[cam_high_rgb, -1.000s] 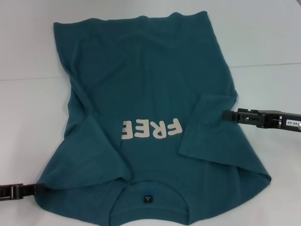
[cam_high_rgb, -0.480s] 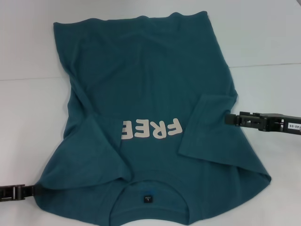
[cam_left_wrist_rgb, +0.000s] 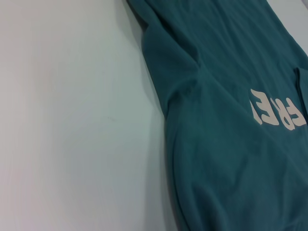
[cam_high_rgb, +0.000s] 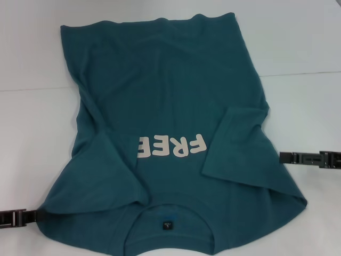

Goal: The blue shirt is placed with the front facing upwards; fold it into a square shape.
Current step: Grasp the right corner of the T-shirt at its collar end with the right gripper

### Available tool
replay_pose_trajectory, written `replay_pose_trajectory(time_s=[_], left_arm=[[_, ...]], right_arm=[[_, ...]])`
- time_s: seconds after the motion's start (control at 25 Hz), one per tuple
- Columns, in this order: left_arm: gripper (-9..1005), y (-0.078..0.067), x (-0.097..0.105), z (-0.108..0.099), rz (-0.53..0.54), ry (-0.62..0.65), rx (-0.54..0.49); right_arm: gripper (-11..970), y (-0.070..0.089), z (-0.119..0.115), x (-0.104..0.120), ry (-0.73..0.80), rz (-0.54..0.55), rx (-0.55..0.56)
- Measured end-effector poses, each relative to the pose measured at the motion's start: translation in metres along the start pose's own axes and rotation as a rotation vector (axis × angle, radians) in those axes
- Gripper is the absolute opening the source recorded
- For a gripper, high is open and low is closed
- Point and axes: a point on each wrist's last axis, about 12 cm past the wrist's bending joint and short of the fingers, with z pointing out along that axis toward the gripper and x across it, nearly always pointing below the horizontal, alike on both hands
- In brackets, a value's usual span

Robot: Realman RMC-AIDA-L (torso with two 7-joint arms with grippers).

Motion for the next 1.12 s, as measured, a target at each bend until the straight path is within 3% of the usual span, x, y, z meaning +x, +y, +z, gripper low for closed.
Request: replay_pose_trajectory(time_s=[0.24, 0.6, 1.12], left_arm=[[24, 0.000, 0.000, 0.000, 0.002, 0.000, 0.000], [24, -0.001, -0.002, 0.000, 0.005, -0.002, 0.005], [23, 0.000, -0.002, 0.001, 0.008, -0.002, 0.001]], right_arm=[[944, -0.007, -0.001, 0.007, 0.017, 0.042, 0.048], [944, -0.011, 0.025, 0.009, 0.014, 0.022, 0.151], [943, -0.008, 0.041, 0.009, 0.037, 0.013, 0.168]])
